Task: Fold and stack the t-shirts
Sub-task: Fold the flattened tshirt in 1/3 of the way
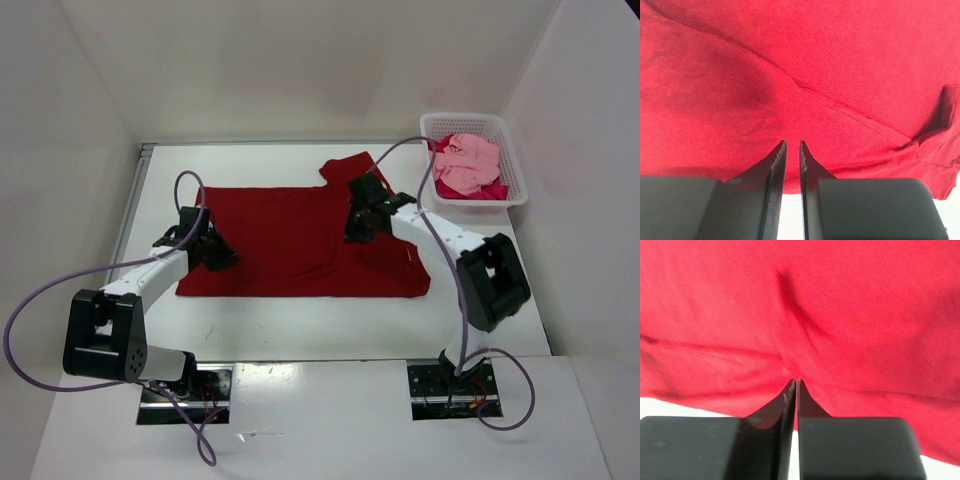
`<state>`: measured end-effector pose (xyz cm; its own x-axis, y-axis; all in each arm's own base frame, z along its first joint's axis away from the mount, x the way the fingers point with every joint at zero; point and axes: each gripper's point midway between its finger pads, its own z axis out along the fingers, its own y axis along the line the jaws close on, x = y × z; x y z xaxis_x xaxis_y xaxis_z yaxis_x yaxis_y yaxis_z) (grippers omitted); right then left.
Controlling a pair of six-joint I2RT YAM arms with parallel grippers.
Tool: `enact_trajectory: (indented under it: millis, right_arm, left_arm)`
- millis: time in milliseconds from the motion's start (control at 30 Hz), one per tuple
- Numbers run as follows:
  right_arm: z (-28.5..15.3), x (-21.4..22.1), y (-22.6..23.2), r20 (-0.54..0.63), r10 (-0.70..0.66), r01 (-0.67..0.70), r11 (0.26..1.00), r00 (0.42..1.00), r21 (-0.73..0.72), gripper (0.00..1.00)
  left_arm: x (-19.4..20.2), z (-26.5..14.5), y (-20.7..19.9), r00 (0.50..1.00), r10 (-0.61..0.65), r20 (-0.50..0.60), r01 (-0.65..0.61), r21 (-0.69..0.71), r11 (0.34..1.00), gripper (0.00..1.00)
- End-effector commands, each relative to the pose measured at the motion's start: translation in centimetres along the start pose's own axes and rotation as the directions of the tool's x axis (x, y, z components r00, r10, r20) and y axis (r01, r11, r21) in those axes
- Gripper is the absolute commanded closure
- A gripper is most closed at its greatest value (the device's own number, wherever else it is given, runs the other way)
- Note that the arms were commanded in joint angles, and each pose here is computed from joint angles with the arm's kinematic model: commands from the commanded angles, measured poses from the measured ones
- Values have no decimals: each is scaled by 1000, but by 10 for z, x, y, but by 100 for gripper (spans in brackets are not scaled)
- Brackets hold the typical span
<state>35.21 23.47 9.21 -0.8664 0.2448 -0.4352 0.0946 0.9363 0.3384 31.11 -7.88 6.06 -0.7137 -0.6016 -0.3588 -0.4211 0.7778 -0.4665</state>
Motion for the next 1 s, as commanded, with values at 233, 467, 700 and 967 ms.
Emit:
enact_trajectory:
  millis: [233,467,700,967]
  right_arm:
    - [19,84,-51,-139,132,-129,991,981,30,100]
    - [20,116,-81,-180,167,-148,983,970,111,100]
    - [3,157,-113,-234,217,-177,967,948,182,100]
    - [-28,191,-106,-309,267,-231,961,913,150,100]
  left_arm:
    - [19,19,15,997,30,-64,-34,-67,997,78]
    - [64,7,55,964,-186,-188,165,-125,978,74]
    - [83,-15,76,912,-349,-217,319,-163,934,74]
    - [100,-35,69,876,-415,-248,390,-143,909,75]
